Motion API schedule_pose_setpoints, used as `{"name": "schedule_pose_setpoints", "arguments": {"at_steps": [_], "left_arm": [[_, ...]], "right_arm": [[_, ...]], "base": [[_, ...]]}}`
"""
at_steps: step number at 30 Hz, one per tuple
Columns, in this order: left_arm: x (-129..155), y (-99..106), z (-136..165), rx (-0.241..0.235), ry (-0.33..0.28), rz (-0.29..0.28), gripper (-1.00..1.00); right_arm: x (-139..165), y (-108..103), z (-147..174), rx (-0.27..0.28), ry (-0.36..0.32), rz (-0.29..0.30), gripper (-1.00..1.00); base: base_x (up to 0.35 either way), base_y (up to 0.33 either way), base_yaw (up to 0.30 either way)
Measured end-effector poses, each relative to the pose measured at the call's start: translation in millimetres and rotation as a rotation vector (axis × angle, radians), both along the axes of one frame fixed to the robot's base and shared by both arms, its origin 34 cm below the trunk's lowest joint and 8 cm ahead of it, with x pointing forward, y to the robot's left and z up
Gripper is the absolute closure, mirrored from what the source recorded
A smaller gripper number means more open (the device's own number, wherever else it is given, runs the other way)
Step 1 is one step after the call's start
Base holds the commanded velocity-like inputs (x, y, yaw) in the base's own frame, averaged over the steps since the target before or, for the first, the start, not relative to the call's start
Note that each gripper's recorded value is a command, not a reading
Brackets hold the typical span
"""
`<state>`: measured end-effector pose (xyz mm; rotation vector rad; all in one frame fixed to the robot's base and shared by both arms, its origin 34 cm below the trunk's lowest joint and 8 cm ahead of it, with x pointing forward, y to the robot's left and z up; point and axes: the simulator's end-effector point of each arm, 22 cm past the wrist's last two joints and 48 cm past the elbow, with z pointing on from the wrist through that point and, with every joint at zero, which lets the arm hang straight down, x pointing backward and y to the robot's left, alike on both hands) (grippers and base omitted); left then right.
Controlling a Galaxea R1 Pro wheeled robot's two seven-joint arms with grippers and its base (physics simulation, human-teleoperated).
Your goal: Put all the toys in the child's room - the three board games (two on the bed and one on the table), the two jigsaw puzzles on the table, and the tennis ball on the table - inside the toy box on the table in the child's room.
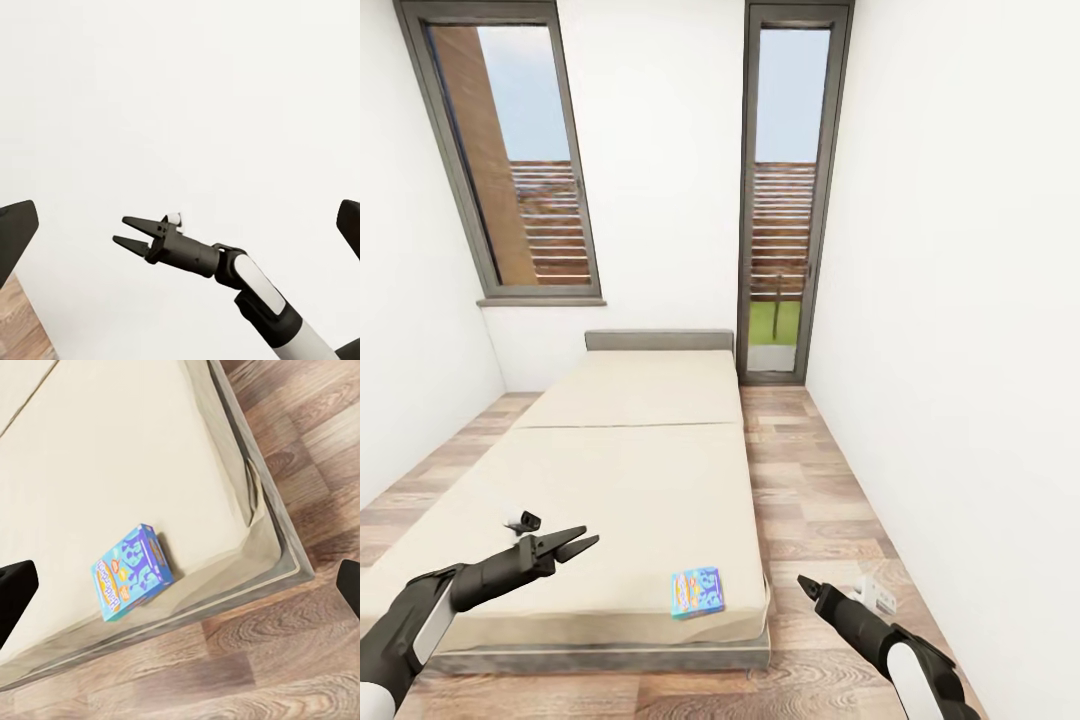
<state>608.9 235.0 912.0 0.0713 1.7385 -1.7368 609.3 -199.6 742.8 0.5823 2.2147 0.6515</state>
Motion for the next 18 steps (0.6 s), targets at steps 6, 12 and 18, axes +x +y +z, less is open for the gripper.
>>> {"name": "schedule_pose_setpoints", "arguments": {"at_steps": [6, 12, 18], "left_arm": [[0.0, 1.6, -9.1, -0.001, 0.000, 0.002, -1.00], [0.1, 7.8, -18.3, 0.004, 0.000, 0.010, -1.00], [-0.5, 12.1, -28.5, 0.012, -0.001, 0.013, -1.00]], "right_arm": [[0.0, -0.6, -9.5, 0.001, -0.002, -0.001, -1.00], [-0.1, 1.7, -18.6, 0.008, -0.007, 0.004, -1.00], [0.0, 2.7, -27.2, 0.015, -0.014, 0.007, -1.00]], "base": [[0.000, 0.000, 0.000], [0.000, 0.000, 0.000], [0.000, 0.000, 0.000]]}}
